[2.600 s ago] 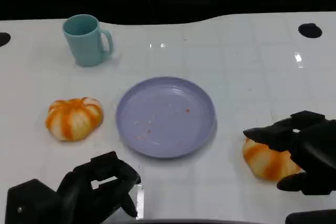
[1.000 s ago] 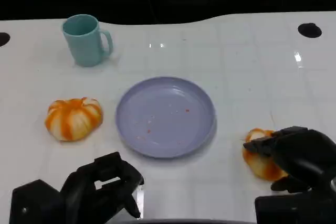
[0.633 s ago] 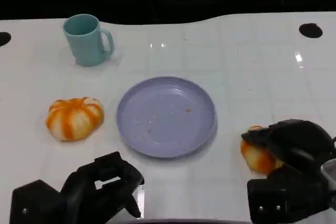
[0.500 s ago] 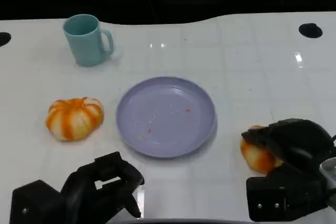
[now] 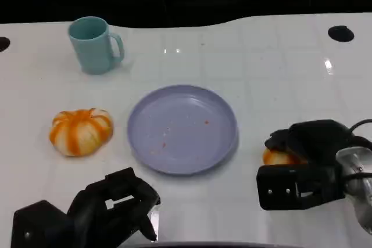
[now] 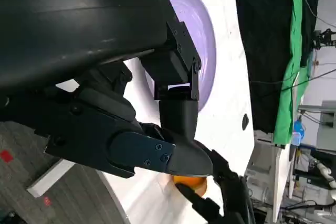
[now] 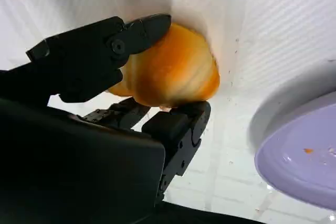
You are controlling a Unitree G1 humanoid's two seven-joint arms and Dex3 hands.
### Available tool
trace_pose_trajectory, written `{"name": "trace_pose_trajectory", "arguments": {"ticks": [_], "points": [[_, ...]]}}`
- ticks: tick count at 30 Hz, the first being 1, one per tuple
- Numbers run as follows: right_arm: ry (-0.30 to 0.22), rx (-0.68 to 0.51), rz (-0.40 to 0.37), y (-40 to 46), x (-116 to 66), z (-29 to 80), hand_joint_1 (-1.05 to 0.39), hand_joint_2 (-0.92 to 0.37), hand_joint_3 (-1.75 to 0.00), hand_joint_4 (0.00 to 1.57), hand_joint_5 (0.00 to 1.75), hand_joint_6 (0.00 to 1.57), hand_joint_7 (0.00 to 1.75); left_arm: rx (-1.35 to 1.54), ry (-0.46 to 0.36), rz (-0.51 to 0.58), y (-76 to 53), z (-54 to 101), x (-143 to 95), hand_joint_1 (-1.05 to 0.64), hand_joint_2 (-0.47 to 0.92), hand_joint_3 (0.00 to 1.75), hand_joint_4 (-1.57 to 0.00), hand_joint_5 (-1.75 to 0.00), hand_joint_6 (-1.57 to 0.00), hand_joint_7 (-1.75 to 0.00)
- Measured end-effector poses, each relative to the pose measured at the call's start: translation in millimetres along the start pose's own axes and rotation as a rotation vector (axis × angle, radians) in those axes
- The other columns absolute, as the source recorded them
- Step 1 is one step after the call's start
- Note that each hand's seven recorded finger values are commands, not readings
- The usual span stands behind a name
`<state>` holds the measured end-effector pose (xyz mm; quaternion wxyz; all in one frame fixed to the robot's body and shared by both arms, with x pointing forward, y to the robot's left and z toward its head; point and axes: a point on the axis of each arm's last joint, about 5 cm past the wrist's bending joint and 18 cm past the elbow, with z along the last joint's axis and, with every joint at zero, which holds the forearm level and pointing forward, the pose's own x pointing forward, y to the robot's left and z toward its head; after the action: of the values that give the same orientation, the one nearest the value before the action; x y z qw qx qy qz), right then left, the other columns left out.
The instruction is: Grasp the bread from the table and place it into the plate.
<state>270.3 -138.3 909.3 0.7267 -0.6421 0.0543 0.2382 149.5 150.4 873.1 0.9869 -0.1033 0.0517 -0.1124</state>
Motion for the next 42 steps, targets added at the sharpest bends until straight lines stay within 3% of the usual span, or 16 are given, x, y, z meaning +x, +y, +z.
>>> {"name": "trace_pose_trajectory", "arguments": {"ticks": [1, 2, 5, 7, 11, 13, 14, 15, 25, 26, 27, 29, 31, 34, 36, 42], "points": [[0.003, -0.006, -0.008, 1.1, 2.5, 0.7, -0.3, -0.9, -0.01, 0.86, 0.21, 0.89, 0.1, 0.0, 0.0, 0.0, 0.0, 0.0, -0.1, -0.83, 0.92, 0.16, -0.96, -1.51, -0.9, -1.23], [0.004, -0.011, -0.02, 2.3, 4.9, 1.8, -0.27, -0.91, -0.01, 0.92, 0.39, 0.99, 0.11, 0.0, 0.0, 0.0, -0.1, -0.1, -0.1, -0.83, 0.92, 0.16, -0.96, -1.51, -0.9, -1.23], [-0.002, -0.018, -0.096, 9.0, 10.5, 1.4, -0.26, -0.92, -0.09, 0.84, 1.06, 1.1, 0.12, -0.001, 0.001, -0.001, -0.5, -0.2, -0.3, -0.83, 0.92, 0.15, -0.96, -1.5, -0.9, -1.22], [-0.014, -0.032, -0.146, 14.5, 13.3, 0.3, -0.26, -0.92, -0.18, 0.82, 1.31, 1.13, 0.11, -0.001, 0.0, 0.003, -0.8, 0.0, -0.5, -0.83, 0.92, 0.15, -0.97, -1.5, -0.91, -1.22], [-0.045, -0.053, -0.215, 21.7, 17.7, -2.3, -0.24, -0.92, -0.26, 0.79, 1.59, 1.22, 0.16, -0.001, -0.003, 0.001, -1.3, 0.5, -0.6, -0.82, 0.92, 0.16, -0.96, -1.49, -0.9, -1.21], [-0.062, -0.055, -0.251, 25.7, 18.3, -4.0, -0.23, -0.92, -0.25, 0.79, 1.7, 0.95, 0.86, -0.001, -0.003, 0.001, -1.4, 0.4, -0.7, -0.82, 0.92, 0.16, -0.96, -1.49, -0.9, -1.21], [-0.071, -0.054, -0.272, 27.3, 18.5, -4.6, -0.24, -0.92, -0.26, 0.8, 1.72, 0.82, 1.15, -0.001, -0.003, 0.0, -1.5, 0.4, -0.7, -0.82, 0.92, 0.17, -0.95, -1.49, -0.9, -1.21], [-0.078, -0.05, -0.293, 29.0, 18.5, -5.6, -0.25, -0.92, -0.25, 0.82, 1.74, 0.75, 1.27, -0.001, -0.003, -0.001, -1.8, 0.5, -0.7, -0.81, 0.92, 0.17, -0.95, -1.5, -0.9, -1.21], [-0.106, 0.028, -0.434, 35.3, 17.4, -10.0, -0.21, -0.88, -0.23, 0.87, 1.75, 0.78, 1.4, -0.001, -0.007, -0.008, -3.5, 1.2, -1.5, -0.79, 0.92, 0.18, -0.92, -1.52, -0.86, -1.24], [-0.116, 0.046, -0.457, 35.5, 16.9, -9.9, -0.22, -0.87, -0.21, 0.89, 1.75, 0.84, 1.2, -0.001, -0.007, -0.008, -3.6, 1.2, -1.5, -0.79, 0.92, 0.18, -0.91, -1.53, -0.86, -1.24], [-0.125, 0.056, -0.475, 35.2, 16.7, -9.6, -0.22, -0.86, -0.2, 0.9, 1.75, 0.86, 1.15, -0.001, -0.008, -0.008, -3.6, 1.4, -1.5, -0.79, 0.92, 0.18, -0.91, -1.53, -0.86, -1.24], [-0.15, 0.073, -0.507, 33.0, 16.4, -7.9, -0.2, -0.84, -0.23, 0.91, 1.75, 0.78, 1.39, 0.0, -0.011, -0.008, -3.7, 2.1, -1.5, -0.79, 0.92, 0.18, -0.91, -1.54, -0.85, -1.25], [-0.168, 0.085, -0.532, 30.1, 16.2, -5.9, -0.2, -0.81, -0.31, 0.89, 1.75, 0.72, 1.55, 0.0, -0.012, -0.008, -3.7, 2.1, -1.5, -0.79, 0.92, 0.17, -0.9, -1.54, -0.85, -1.26], [-0.179, 0.096, -0.556, 26.4, 15.9, -3.8, -0.19, -0.56, -0.82, 0.87, 1.75, 0.73, 1.58, -0.002, -0.011, -0.007, -3.5, 2.1, -1.5, -0.77, 0.92, 0.18, -0.89, -1.55, -0.84, -1.26], [-0.189, 0.118, -0.575, 23.2, 15.4, -1.6, -0.17, -0.45, -1.03, 0.9, 1.75, 0.74, 1.62, -0.002, -0.011, -0.007, -3.5, 2.2, -1.5, -0.76, 0.92, 0.19, -0.89, -1.56, -0.83, -1.26], [-0.272, 0.183, -0.68, 11.2, 12.0, 4.4, -0.14, -0.36, -1.24, 0.95, 1.75, 0.73, 1.74, -0.002, -0.007, -0.008, -3.7, 2.1, -1.3, -0.73, 0.92, 0.2, -0.86, -1.58, -0.8, -1.29]]}}
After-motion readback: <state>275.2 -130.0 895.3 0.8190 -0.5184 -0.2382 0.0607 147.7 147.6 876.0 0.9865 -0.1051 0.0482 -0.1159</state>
